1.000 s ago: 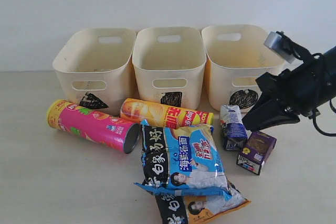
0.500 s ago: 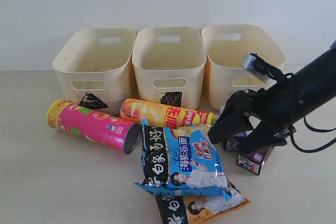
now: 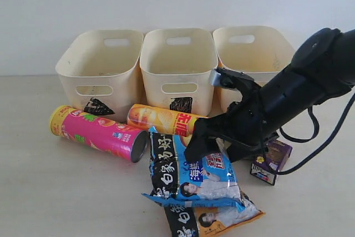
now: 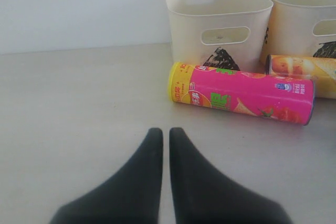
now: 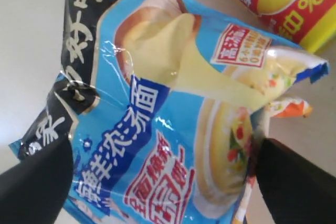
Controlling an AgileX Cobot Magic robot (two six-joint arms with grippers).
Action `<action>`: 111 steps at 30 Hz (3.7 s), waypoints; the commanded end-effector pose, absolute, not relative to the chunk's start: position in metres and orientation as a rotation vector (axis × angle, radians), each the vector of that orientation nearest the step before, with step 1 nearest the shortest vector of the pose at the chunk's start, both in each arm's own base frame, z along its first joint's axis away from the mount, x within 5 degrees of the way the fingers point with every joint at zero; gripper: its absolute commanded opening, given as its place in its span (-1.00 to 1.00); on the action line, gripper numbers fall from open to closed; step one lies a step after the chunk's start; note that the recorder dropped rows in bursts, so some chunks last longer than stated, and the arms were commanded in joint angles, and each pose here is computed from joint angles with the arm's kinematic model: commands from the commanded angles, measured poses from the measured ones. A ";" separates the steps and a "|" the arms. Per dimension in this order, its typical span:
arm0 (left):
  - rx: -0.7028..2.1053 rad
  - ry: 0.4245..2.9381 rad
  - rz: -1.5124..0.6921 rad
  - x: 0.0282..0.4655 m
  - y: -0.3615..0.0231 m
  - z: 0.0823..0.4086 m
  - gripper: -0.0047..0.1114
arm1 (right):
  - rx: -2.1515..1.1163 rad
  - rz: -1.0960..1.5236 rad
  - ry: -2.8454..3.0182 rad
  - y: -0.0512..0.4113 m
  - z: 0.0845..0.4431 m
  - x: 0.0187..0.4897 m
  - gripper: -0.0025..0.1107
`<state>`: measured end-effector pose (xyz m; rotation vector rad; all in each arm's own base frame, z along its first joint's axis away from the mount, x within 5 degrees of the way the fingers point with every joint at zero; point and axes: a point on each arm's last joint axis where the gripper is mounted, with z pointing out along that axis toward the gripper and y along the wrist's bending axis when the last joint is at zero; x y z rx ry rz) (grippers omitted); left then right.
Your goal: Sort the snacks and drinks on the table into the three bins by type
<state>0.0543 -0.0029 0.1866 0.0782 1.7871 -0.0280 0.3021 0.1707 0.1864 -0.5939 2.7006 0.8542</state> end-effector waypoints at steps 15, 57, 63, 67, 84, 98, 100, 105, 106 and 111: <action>0.066 1.790 -0.045 0.054 -0.003 0.185 -0.85 | -0.652 0.730 2.776 0.181 0.155 0.302 -0.96; 0.066 1.790 -0.045 0.054 -0.003 0.185 -0.85 | -0.644 1.064 2.722 0.153 0.210 0.317 -0.96; 0.066 1.790 -0.045 0.054 -0.003 0.185 -0.85 | -0.656 1.167 2.700 0.163 0.186 0.324 -0.96; 0.066 1.790 -0.045 0.054 -0.003 0.185 -0.85 | -0.674 1.124 2.708 0.162 0.181 0.326 -0.81; 0.066 1.790 -0.045 0.054 -0.003 0.185 -0.85 | -0.833 0.817 2.691 0.153 0.211 0.343 0.16; 0.066 1.790 -0.045 0.054 -0.003 0.185 -0.85 | -1.296 0.593 2.499 0.241 0.222 0.294 0.63; 0.066 1.790 -0.045 0.054 -0.003 0.185 -0.85 | -1.327 0.523 2.449 0.251 0.220 0.292 0.79; 0.066 1.790 -0.045 0.054 -0.003 0.185 -0.85 | -1.370 0.533 2.490 0.266 0.200 0.285 0.78; 0.066 1.790 -0.045 0.054 -0.003 0.185 -0.85 | -1.388 0.519 2.481 0.270 0.196 0.283 0.78; 0.066 1.790 -0.045 0.054 -0.003 0.185 -0.85 | -1.607 0.361 2.371 0.277 0.177 0.281 0.78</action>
